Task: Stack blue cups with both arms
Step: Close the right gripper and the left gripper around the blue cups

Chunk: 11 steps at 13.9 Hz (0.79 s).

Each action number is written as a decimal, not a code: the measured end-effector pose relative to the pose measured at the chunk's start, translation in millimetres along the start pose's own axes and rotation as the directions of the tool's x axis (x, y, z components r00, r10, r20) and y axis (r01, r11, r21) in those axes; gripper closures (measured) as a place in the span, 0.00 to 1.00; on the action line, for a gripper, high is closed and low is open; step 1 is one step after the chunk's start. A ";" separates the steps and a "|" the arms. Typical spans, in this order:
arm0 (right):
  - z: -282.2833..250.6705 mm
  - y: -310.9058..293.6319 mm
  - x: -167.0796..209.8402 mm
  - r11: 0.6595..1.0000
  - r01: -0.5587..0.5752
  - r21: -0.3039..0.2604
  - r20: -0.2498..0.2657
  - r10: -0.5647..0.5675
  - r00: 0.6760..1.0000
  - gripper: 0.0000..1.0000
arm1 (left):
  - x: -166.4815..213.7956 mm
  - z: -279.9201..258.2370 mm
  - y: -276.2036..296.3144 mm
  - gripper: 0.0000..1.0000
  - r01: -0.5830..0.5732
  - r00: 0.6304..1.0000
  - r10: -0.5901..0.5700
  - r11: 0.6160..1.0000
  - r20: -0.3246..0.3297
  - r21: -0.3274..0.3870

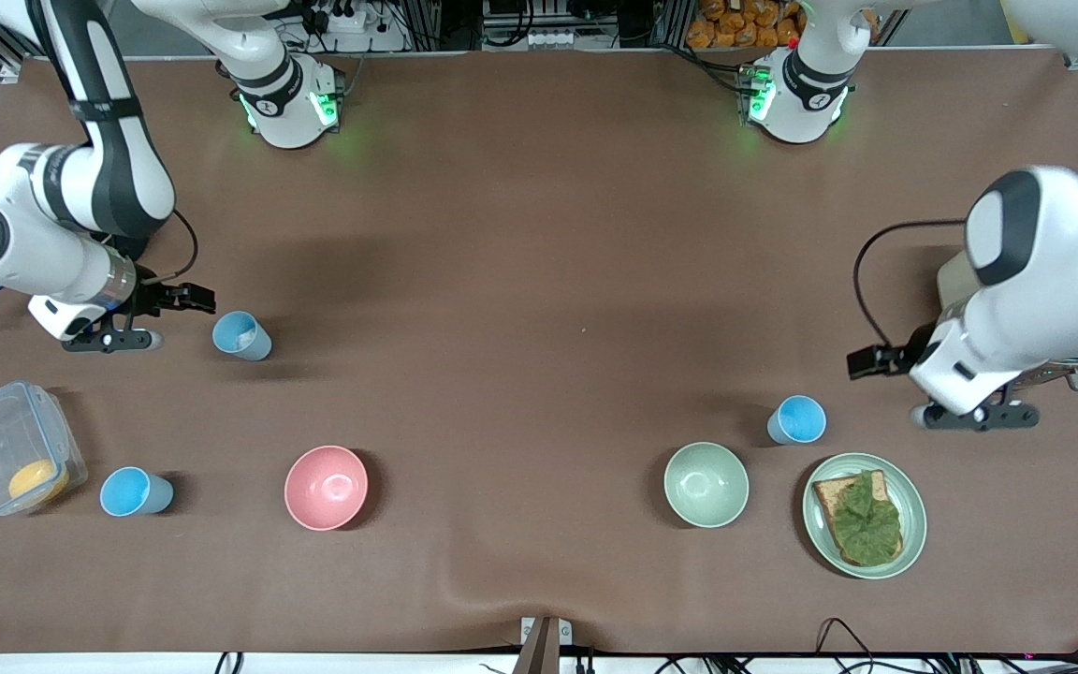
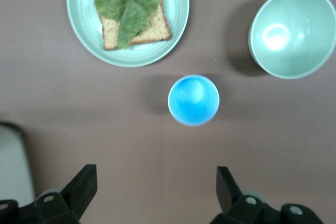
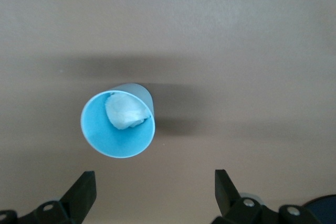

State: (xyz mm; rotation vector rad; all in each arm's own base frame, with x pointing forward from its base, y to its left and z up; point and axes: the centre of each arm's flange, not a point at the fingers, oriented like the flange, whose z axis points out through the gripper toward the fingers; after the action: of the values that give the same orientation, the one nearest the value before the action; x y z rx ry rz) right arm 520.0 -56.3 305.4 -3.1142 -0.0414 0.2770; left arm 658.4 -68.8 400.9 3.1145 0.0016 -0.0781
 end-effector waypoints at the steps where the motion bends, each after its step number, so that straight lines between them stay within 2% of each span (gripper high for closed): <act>1: 5.5 -0.3 1.7 1.000 0.001 -0.001 0.004 -0.001 1.000 0.01 | 7.0 18.4 0.0 0.00 0.001 1.000 -0.001 1.000 -0.006 -0.003; 4: 17.8 0.4 8.4 1.000 0.001 -0.009 -0.011 -0.001 1.000 0.06 | 20.2 68.4 0.6 0.00 0.002 1.000 -0.002 1.000 0.001 -0.009; 5: 21.3 0.3 9.5 1.000 0.001 -0.011 -0.009 -0.001 1.000 0.06 | 22.1 78.2 1.6 0.00 0.001 1.000 -0.001 1.000 0.003 -0.011; 8: 31.3 -3.6 13.7 1.000 0.009 -0.017 -0.012 -0.009 1.000 0.16 | 25.6 99.0 4.6 0.00 -0.003 1.000 0.003 1.000 0.006 -0.013; 9: 33.8 -4.2 15.3 1.000 0.010 -0.019 -0.017 -0.011 1.000 0.16 | 26.1 105.6 4.5 0.00 -0.002 1.000 0.002 1.000 0.012 -0.013; 10: 36.6 -4.0 16.4 1.000 0.010 -0.020 -0.018 -0.010 1.000 0.22 | 26.2 112.3 4.0 0.00 -0.001 1.000 0.002 1.000 0.021 -0.013; 11: 39.4 -4.0 17.5 1.000 0.010 -0.022 -0.021 -0.011 1.000 0.22 | 26.0 120.0 3.9 0.00 -0.001 0.999 0.001 1.000 0.032 -0.013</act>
State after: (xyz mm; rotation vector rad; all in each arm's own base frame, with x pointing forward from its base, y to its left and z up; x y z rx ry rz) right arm 530.2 -51.3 263.7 -3.1371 -0.0608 0.2457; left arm 678.4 -75.8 279.9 3.1001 -0.0005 -0.1268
